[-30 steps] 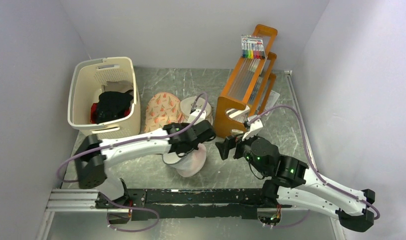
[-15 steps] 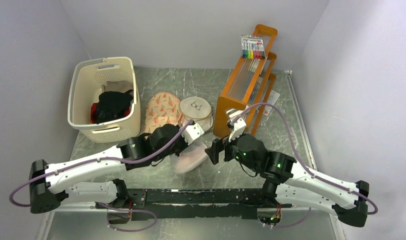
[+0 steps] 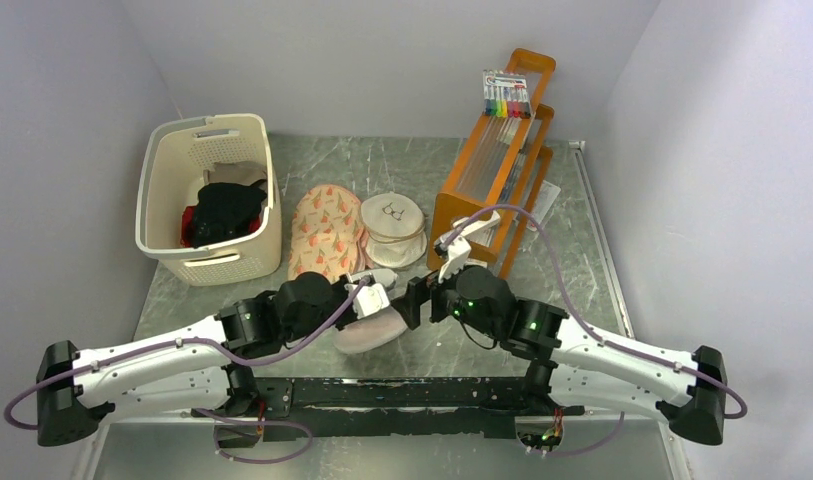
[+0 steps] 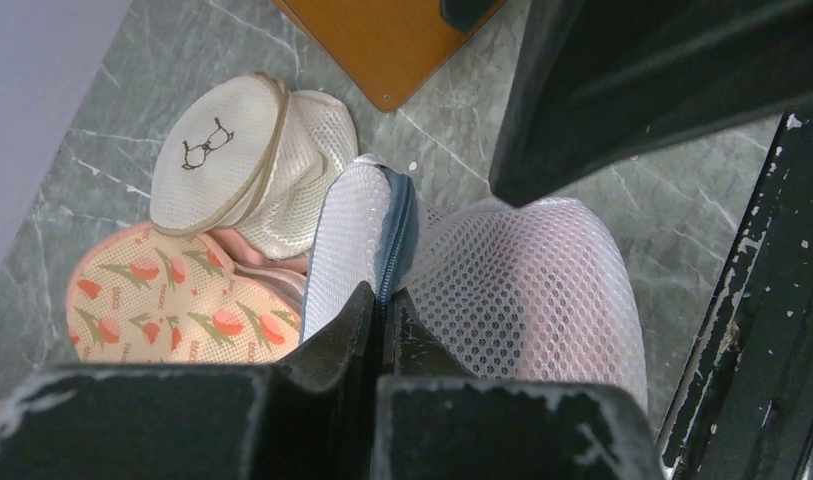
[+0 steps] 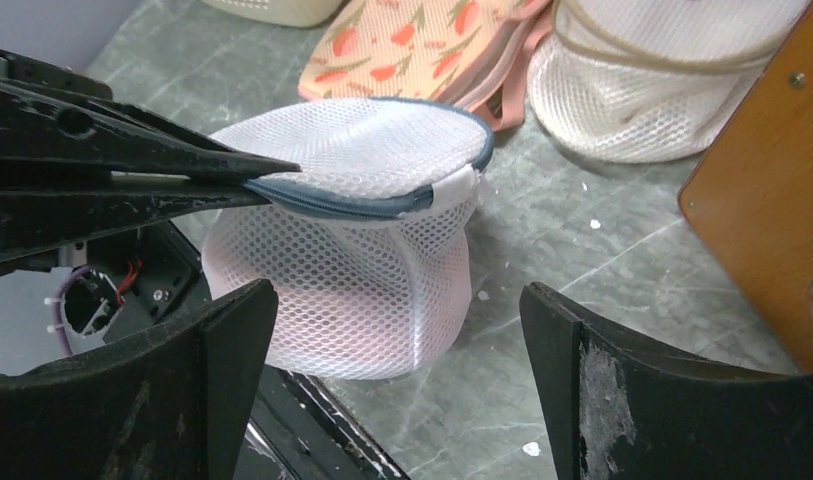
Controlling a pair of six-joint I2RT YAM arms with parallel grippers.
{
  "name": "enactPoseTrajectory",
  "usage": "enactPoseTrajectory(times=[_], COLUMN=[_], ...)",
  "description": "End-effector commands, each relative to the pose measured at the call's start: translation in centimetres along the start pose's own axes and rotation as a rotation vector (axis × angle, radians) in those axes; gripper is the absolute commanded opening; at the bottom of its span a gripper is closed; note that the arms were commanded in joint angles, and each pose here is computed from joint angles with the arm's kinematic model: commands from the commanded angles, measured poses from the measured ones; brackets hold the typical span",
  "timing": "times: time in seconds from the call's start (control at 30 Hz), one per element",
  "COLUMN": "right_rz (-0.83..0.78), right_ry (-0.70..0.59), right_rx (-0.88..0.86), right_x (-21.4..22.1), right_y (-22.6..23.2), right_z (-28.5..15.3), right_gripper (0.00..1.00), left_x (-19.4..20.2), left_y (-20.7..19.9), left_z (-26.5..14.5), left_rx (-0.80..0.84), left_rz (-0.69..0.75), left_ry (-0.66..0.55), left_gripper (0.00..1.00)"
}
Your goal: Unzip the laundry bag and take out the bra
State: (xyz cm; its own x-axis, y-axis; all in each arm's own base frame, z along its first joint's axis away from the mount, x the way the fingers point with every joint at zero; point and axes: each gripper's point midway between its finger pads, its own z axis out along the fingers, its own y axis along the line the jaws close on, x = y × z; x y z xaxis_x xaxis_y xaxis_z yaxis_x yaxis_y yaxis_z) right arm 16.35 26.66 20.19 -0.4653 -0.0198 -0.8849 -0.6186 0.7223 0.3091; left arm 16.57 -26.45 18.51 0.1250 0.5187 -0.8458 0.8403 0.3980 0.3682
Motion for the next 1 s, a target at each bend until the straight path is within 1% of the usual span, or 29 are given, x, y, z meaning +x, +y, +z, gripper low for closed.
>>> enactPoseTrajectory(times=[0.0, 0.07, 0.1, 0.17, 0.23, 0.27, 0.33, 0.43, 0.47, 0.53, 0.57, 0.63, 0.73, 0.8, 0.9, 0.93, 0.97], right_rz=[0.036, 0.045, 0.052, 0.062, 0.074, 0.076, 0.074, 0.069, 0.068, 0.074, 0.080, 0.095, 0.111, 0.116, 0.102, 0.094, 0.087], right_ry=[-0.028, -0.035, -0.040, -0.043, -0.055, -0.062, -0.076, -0.085, -0.084, -0.075, -0.068, -0.056, -0.055, -0.070, -0.072, -0.066, -0.058], right_rx=[-0.019, -0.021, -0.021, -0.006, 0.018, 0.027, 0.042, 0.080, 0.088, 0.100, 0.097, 0.081, 0.063, 0.059, 0.063, 0.073, 0.090], right_x=[-0.1, 0.2, 0.3, 0.8, 0.8, 0.8, 0.4, 0.1, 0.2, 0.7, 1.0, 1.6, 1.9, 1.8, 1.6, 1.6, 1.7], right_y=[0.4, 0.2, 0.1, -0.4, -1.1, -1.3, -1.8, -2.6, -2.8, -3.2, -3.2, -3.0, -2.9, -2.9, -3.0, -3.2, -3.4], right_z=[0.8, 0.8, 0.8, 0.7, 0.5, 0.4, 0.0, -0.5, -0.7, -0.8, -0.9, -0.9, -1.2, -1.4, -1.5, -1.5, -1.5], right_gripper=[0.93, 0.93, 0.93, 0.93, 0.93, 0.93, 0.93, 0.93, 0.93, 0.92, 0.91, 0.89, 0.80, 0.75, 0.73, 0.72, 0.72], left_x=[-2.3, -3.1, -4.1, -7.1, -8.7, -9.1, -10.0, -9.3, -8.3, -5.7, -4.2, -1.9, -0.4, 0.1, -0.2, -0.7, -1.4], left_y=[0.4, 0.5, 0.9, 2.0, 1.1, 0.6, 0.5, 0.1, -0.1, -0.1, -0.7, -2.2, -2.9, -3.2, -3.1, -2.9, -2.6], left_z=[0.0, -0.5, -0.9, -1.8, -1.9, -1.5, -0.2, 1.9, 2.5, 3.0, 3.1, 2.6, 0.6, -0.8, -2.2, -2.5, -2.6], left_rx=[-0.013, -0.028, -0.046, -0.093, -0.047, -0.023, -0.004, 0.022, 0.021, 0.000, 0.019, 0.099, 0.149, 0.168, 0.158, 0.149, 0.133], left_rz=[-0.051, -0.064, -0.087, -0.140, -0.085, -0.042, 0.021, 0.133, 0.176, 0.205, 0.211, 0.211, 0.120, 0.054, -0.067, -0.112, -0.167], left_ry=[-0.059, -0.123, -0.175, -0.345, -0.459, -0.476, -0.448, -0.357, -0.326, -0.262, -0.229, -0.163, -0.073, -0.045, -0.032, -0.029, -0.028], left_gripper=[0.07, 0.07, 0.07, 0.07, 0.07, 0.07, 0.07, 0.07, 0.07, 0.07, 0.07, 0.13, 0.32, 0.44, 0.54, 0.66, 0.83])
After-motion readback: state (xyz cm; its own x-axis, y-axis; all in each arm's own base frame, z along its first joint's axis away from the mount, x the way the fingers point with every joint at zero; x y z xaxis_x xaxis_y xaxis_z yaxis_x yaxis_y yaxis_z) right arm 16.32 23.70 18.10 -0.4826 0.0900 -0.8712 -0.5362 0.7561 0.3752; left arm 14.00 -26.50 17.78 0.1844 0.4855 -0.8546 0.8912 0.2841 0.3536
